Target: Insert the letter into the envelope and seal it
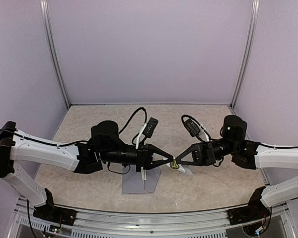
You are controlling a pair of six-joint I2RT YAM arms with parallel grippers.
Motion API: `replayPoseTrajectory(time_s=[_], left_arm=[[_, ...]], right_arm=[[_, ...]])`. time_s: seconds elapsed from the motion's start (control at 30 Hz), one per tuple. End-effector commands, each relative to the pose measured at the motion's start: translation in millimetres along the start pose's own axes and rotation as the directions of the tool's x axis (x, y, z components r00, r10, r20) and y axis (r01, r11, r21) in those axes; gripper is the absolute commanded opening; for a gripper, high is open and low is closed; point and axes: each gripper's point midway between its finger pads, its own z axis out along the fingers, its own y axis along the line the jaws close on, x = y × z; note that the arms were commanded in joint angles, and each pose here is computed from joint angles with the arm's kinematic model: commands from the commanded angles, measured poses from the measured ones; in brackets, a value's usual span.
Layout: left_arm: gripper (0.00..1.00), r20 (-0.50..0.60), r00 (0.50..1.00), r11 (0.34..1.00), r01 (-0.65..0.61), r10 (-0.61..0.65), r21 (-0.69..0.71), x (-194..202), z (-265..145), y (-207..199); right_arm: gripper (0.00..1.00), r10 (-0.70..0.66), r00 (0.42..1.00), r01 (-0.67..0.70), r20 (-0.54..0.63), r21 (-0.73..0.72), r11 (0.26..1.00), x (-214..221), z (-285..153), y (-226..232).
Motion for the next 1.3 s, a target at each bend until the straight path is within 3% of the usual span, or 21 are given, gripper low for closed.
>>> replayPoseTrajectory(time_s=[0.0, 0.4, 0.63, 0.77, 1.03, 1.17, 1.27], left_arm=[[0.0, 0.095, 0.994, 0.999, -0.053, 0.052, 0.004, -27.6, -2.3, -10.6], [0.0, 0.051, 0.998, 0.999, -0.04, 0.04, -0.007, -17.9, -3.1, -7.9], [0.0, -0.007, 1.0, 0.997, -0.024, 0.024, -0.067, -8.3, -4.2, 2.5], [0.0, -0.024, 0.999, 0.996, -0.025, 0.023, -0.081, -6.8, -3.3, 4.8], [0.0, -0.043, 0.999, 0.994, -0.008, 0.003, -0.112, -8.1, 1.4, 11.1], [0.0, -0.043, 0.999, 0.992, -0.001, -0.005, -0.124, -6.9, 2.1, 14.0], [0.0, -0.038, 0.999, 0.991, 0.004, -0.009, -0.136, -7.6, 1.7, 16.3]], right_arm=[[0.0, -0.018, 0.999, 0.016, -0.037, -0.051, 0.999, 6.8, 8.6, 9.5], [0.0, 0.004, 1.0, -0.004, 0.025, 0.02, 1.0, -5.7, 4.6, -0.4], [0.37, 0.0, 1.0, 0.0, 0.007, -0.027, 1.0, -5.8, 5.5, 8.9], [0.43, 0.009, 1.0, -0.009, -0.004, -0.034, 0.999, -5.3, 7.2, 8.0], [0.28, 0.047, 0.997, -0.046, -0.053, 0.013, 0.999, 2.2, 18.2, -6.4], [0.16, 0.054, 0.997, -0.053, -0.062, 0.013, 0.998, 4.4, 20.2, -8.7], [0.0, 0.056, 0.996, -0.054, -0.067, 0.019, 0.998, 5.5, 20.6, -10.3]])
